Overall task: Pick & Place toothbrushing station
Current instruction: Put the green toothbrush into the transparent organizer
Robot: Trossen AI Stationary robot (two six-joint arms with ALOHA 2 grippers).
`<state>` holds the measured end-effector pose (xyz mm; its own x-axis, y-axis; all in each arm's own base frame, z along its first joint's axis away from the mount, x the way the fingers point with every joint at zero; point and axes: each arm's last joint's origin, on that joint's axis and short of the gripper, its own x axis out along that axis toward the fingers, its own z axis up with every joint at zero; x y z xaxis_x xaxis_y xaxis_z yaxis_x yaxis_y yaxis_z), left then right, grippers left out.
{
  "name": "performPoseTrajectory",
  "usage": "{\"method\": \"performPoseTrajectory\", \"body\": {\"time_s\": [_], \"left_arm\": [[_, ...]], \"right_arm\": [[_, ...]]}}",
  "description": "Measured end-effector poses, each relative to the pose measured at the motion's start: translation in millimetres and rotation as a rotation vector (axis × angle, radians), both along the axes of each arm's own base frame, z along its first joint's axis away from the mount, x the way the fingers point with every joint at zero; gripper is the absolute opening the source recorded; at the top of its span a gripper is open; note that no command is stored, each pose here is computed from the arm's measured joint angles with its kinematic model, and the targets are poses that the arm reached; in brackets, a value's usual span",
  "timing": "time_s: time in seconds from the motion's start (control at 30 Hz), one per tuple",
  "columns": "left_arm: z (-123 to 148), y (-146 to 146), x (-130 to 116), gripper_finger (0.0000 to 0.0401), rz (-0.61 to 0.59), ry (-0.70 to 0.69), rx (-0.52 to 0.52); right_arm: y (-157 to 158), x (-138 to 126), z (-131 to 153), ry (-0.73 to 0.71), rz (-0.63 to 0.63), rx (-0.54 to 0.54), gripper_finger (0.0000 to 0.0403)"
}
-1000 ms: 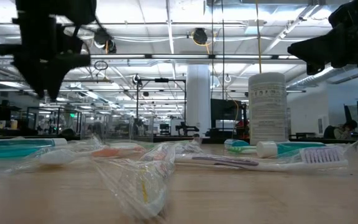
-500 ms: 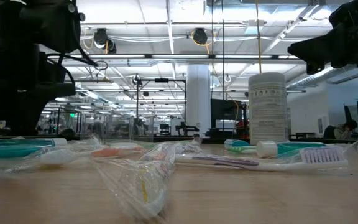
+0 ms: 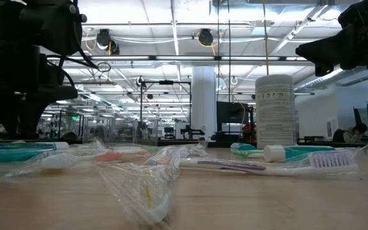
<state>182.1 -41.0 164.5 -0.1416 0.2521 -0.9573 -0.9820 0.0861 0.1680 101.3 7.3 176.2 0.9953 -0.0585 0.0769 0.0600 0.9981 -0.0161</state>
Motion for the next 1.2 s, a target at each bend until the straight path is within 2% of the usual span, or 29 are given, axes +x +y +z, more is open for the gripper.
{"method": "performPoseTrajectory", "body": {"time_s": [0.13,0.3,0.5,0.83,1.07,1.2], "left_arm": [[-5,0,-3,0.0154,0.001,0.005,-0.005],[-20,0,-13,0.0154,0.021,0.042,-0.066],[-34,1,-17,0.0154,-0.002,0.000,-0.079],[-29,0,-10,0.0154,-0.052,-0.020,-0.073],[-25,-2,-3,0.0154,-0.055,-0.075,-0.083],[-25,-1,-1,0.0154,-0.145,-0.078,-0.043]], "right_arm": [[0,0,0,0.000,0.000,0.000,0.0050],[0,0,0,0.000,0.000,0.000,0.0050],[0,0,0,0.000,-0.001,-0.016,0.0050],[0,0,0,0.001,-0.002,-0.034,0.0050],[0,0,0,-0.001,0.001,0.011,0.0050],[0,0,0,-0.002,0.002,0.027,0.0050]]}}
